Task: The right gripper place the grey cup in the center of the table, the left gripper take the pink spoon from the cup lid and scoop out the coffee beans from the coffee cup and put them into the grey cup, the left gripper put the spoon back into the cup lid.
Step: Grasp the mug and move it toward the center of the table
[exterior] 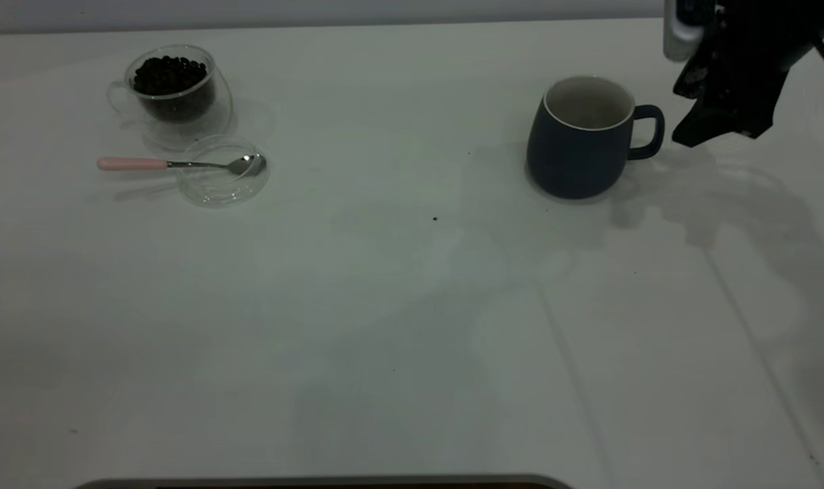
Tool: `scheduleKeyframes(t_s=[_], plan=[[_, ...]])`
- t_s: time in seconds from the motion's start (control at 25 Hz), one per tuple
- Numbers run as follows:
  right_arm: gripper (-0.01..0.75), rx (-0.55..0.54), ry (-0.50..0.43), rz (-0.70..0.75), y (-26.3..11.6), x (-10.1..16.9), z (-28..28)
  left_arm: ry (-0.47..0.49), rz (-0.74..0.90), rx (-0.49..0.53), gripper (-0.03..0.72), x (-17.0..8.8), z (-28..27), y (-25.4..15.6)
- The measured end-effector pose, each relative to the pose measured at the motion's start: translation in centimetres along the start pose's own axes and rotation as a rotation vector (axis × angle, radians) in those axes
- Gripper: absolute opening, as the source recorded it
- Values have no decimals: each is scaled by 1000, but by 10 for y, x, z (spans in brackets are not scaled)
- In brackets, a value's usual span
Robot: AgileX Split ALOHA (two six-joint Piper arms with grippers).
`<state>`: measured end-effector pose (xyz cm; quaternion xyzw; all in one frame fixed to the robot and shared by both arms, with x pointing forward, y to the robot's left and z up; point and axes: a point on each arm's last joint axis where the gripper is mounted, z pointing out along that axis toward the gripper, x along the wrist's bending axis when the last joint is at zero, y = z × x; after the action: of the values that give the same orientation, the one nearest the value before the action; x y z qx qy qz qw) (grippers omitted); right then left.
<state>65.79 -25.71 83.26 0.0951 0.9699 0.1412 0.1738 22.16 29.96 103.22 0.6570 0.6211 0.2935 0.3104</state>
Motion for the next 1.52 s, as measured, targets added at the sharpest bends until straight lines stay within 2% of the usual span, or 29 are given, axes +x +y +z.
scheduleKeyframes(t_s=[0.24, 0.32, 0.64, 0.84, 1.2, 1.52], plan=[[576, -10, -49, -33, -3, -3, 13, 0, 0, 0, 538, 0, 0, 0], [576, -14, -68, 5, -4, -5, 18, 0, 0, 0, 538, 0, 0, 0], [575, -21, -40, 12, 7, 6, 34, 0, 0, 0, 538, 0, 0, 0], [575, -37, -27, -14, 24, 13, 38, 0, 0, 0, 538, 0, 0, 0], [575, -98, -42, 63, 65, 25, 46, 0, -3, 0, 538, 0, 0, 0], [575, -159, -51, -13, 112, 31, 59, 0, -3, 0, 538, 0, 0, 0]])
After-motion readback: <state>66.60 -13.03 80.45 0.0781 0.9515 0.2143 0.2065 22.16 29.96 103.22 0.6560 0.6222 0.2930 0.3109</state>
